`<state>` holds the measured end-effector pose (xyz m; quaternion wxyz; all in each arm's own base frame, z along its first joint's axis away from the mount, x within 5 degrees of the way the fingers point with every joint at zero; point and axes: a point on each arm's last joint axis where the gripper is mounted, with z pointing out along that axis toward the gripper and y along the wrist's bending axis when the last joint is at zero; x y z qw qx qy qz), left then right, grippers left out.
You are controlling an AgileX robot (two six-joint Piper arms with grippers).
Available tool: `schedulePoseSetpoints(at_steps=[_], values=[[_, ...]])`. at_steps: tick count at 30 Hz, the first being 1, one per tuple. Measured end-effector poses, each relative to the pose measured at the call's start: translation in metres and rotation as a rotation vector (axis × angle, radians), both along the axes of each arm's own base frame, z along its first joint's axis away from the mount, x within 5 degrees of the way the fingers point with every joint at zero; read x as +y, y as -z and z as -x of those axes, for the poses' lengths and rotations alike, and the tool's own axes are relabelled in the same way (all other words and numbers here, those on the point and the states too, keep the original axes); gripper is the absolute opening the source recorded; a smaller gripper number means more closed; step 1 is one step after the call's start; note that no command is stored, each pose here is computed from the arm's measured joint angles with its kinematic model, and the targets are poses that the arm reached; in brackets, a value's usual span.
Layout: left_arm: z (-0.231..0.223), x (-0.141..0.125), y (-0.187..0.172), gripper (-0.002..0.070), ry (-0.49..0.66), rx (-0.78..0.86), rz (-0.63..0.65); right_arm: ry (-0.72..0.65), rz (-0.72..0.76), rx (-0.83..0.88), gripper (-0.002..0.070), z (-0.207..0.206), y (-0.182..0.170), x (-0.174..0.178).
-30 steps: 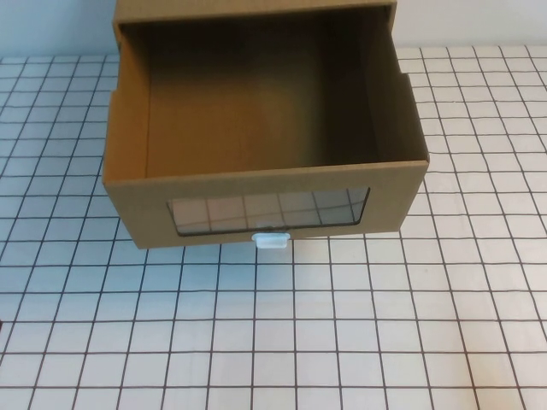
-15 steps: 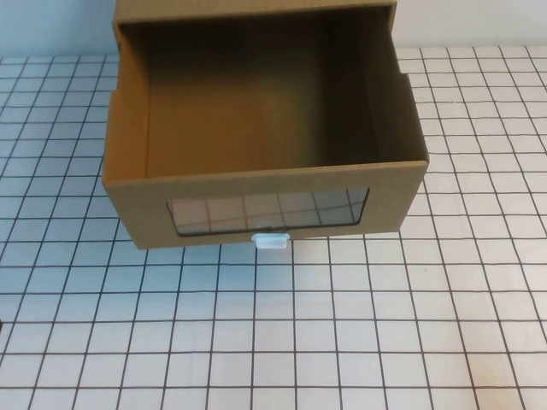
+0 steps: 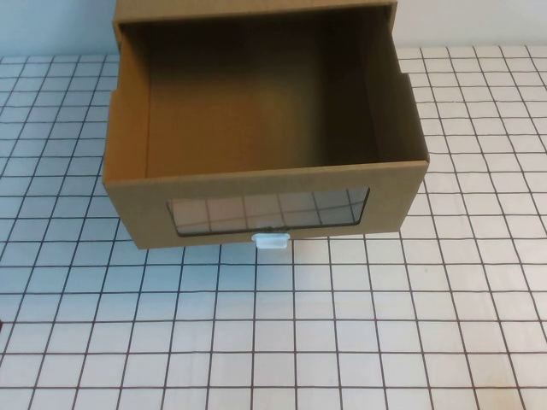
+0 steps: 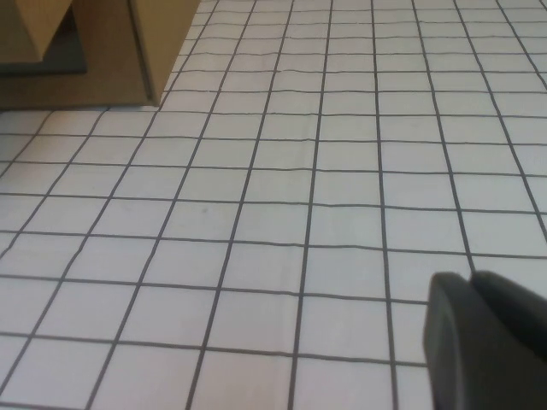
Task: Open the shoe box
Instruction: 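Pull the top drawer of the cardboard box fully open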
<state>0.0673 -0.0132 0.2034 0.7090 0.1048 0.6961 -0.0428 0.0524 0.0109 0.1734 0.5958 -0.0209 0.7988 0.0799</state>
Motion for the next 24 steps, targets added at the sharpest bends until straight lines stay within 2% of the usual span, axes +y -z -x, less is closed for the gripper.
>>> schedulePoseSetpoints(at_steps=[15, 17, 21, 24], values=[[0.0000, 0.0000, 0.0000, -0.0002, 0.000, 0.000, 0.000, 0.000, 0.000, 0.002, -0.0013, 0.0000, 0.0001, 0.0000], [0.0000, -0.0002, -0.0001, -0.0002, 0.002, -0.007, -0.027, 0.000, 0.000, 0.002, -0.0013, 0.0001, 0.0002, 0.0000], [0.0022, -0.0025, 0.0018, -0.0002, 0.031, -0.034, -0.213, -0.001, 0.000, 0.004, -0.0013, 0.0001, 0.0003, 0.0001], [0.0062, -0.0002, 0.0069, -0.0002, 0.005, 0.015, -0.195, -0.001, 0.000, 0.004, -0.0013, 0.0001, 0.0003, 0.0001]])
